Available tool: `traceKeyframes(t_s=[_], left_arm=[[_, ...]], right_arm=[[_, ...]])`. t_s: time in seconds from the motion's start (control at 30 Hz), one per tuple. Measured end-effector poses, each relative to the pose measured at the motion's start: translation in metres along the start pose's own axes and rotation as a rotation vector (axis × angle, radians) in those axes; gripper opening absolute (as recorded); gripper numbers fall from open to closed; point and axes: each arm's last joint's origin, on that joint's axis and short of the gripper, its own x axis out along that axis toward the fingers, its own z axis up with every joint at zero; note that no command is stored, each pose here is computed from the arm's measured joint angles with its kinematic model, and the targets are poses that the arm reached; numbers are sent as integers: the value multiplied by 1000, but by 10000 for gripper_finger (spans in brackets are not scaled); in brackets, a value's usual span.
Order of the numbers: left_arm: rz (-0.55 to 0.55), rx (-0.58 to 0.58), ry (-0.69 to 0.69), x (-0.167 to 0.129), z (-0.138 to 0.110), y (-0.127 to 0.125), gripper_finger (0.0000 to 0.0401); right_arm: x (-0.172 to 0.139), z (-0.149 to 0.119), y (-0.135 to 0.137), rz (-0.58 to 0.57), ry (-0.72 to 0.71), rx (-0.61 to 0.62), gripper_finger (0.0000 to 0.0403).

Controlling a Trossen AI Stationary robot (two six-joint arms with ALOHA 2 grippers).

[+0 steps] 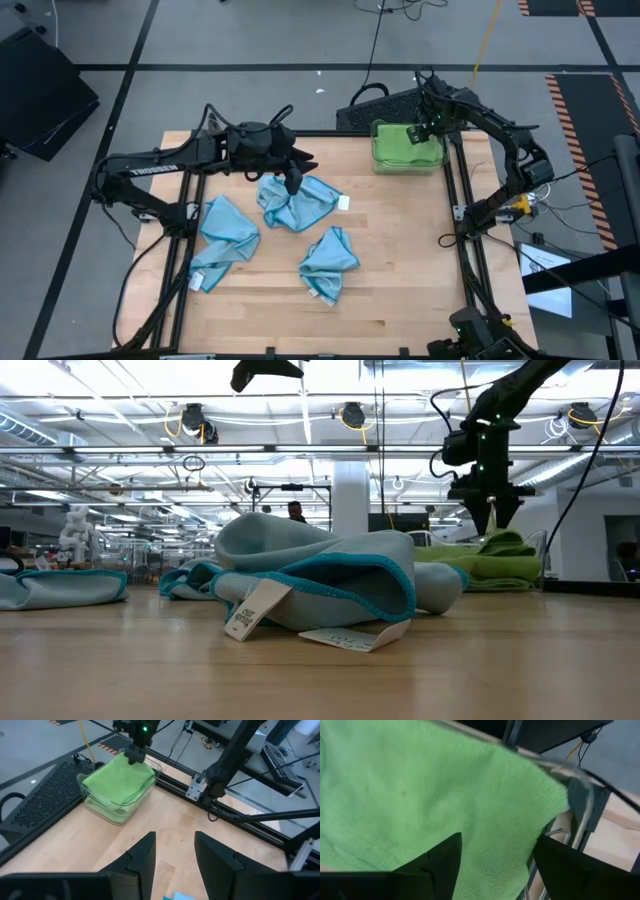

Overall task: Sort microfiber towel by color & place in baskets
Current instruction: Stack the green towel on top of the green towel in the right transparent bin, then fold the top blue towel

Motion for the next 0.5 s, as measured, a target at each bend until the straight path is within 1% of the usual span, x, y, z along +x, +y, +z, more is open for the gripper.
traceKeyframes(t_s=[0.27,0.4,0.5], left_arm=[[-23,-15,9,0,0,-1,136],[-23,-15,9,0,0,-1,136],[-20,-13,8,0,0,-1,136]], right_arm=[[-36,18,-2,21,-86,13,285],[-44,22,0,119,-112,7,284],[-44,22,0,125,-108,6,269]])
